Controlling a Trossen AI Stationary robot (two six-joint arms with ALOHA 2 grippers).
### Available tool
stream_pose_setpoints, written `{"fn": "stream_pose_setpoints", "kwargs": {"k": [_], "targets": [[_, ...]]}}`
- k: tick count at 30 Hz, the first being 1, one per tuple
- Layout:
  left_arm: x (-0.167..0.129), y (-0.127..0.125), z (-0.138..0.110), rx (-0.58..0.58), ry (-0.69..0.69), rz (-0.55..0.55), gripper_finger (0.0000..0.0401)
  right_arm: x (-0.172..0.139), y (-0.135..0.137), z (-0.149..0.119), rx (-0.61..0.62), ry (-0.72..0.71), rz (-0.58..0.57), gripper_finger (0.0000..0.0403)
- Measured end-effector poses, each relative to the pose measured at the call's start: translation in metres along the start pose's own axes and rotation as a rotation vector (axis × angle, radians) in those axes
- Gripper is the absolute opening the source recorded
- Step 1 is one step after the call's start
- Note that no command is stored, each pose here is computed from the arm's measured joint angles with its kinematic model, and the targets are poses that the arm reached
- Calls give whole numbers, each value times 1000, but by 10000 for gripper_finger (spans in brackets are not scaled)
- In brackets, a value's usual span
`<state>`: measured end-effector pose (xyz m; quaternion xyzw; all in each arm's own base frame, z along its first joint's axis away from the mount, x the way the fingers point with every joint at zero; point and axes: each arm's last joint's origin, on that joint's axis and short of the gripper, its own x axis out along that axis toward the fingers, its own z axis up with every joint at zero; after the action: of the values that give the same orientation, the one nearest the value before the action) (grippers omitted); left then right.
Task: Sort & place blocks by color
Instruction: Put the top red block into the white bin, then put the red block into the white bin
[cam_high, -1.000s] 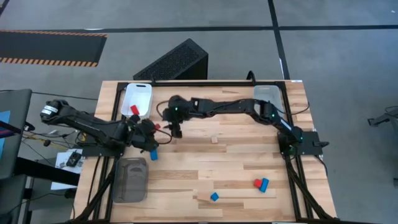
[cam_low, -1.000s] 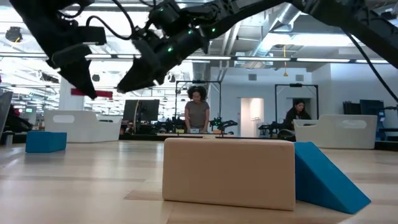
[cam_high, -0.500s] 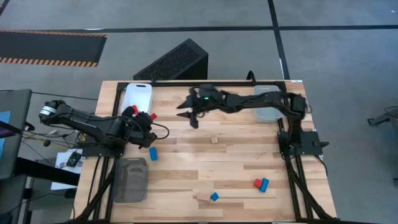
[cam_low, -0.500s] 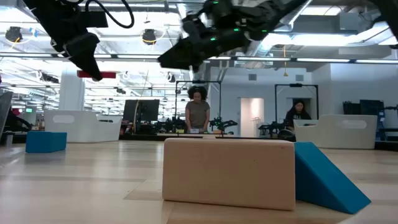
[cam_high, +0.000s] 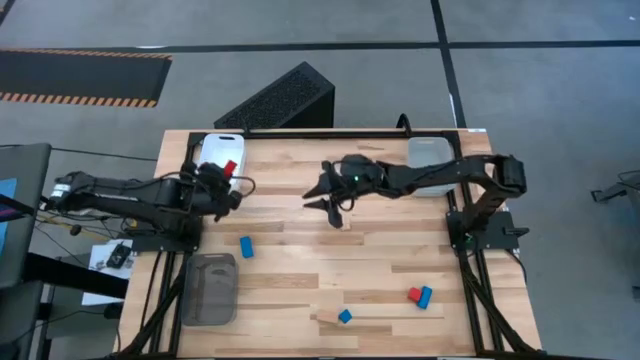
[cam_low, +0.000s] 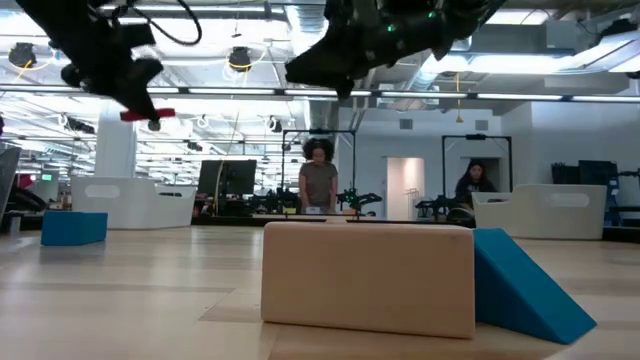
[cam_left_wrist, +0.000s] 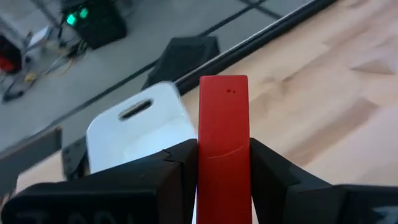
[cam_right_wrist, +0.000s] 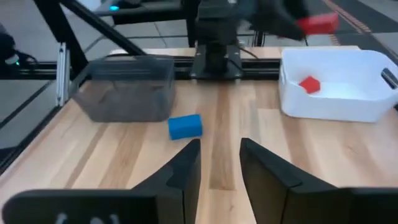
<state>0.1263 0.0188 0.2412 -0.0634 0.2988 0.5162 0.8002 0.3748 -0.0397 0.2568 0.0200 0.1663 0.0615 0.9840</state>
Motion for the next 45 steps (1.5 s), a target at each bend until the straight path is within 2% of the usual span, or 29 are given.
{"fn": "stream_pose_setpoints", "kwargs": {"k": [8, 13, 20, 24, 30, 35, 39, 45], "targets": [[39, 16, -10, -147, 93, 191, 89, 6, 31, -12, 35, 124, -50, 135], [63, 22, -15, -168, 123, 270, 89, 8, 40, -12, 45, 124, -119, 138], [91, 27, -11, -229, 156, 274, 89, 8, 41, -10, 112, 102, -132, 137], [103, 30, -15, -229, 230, 312, 91, 8, 44, -11, 115, 104, -127, 137], [116, 26, -23, -200, 307, 339, 121, 8, 43, -11, 107, 112, -127, 141], [121, 24, -25, -174, 321, 346, 140, 8, 46, -15, 106, 155, -129, 142], [121, 24, -23, -171, 307, 350, 145, 8, 52, -22, 97, 151, -178, 139], [108, 23, -22, -119, 288, 318, 151, 10, 70, -32, 171, 67, -194, 141]]}}
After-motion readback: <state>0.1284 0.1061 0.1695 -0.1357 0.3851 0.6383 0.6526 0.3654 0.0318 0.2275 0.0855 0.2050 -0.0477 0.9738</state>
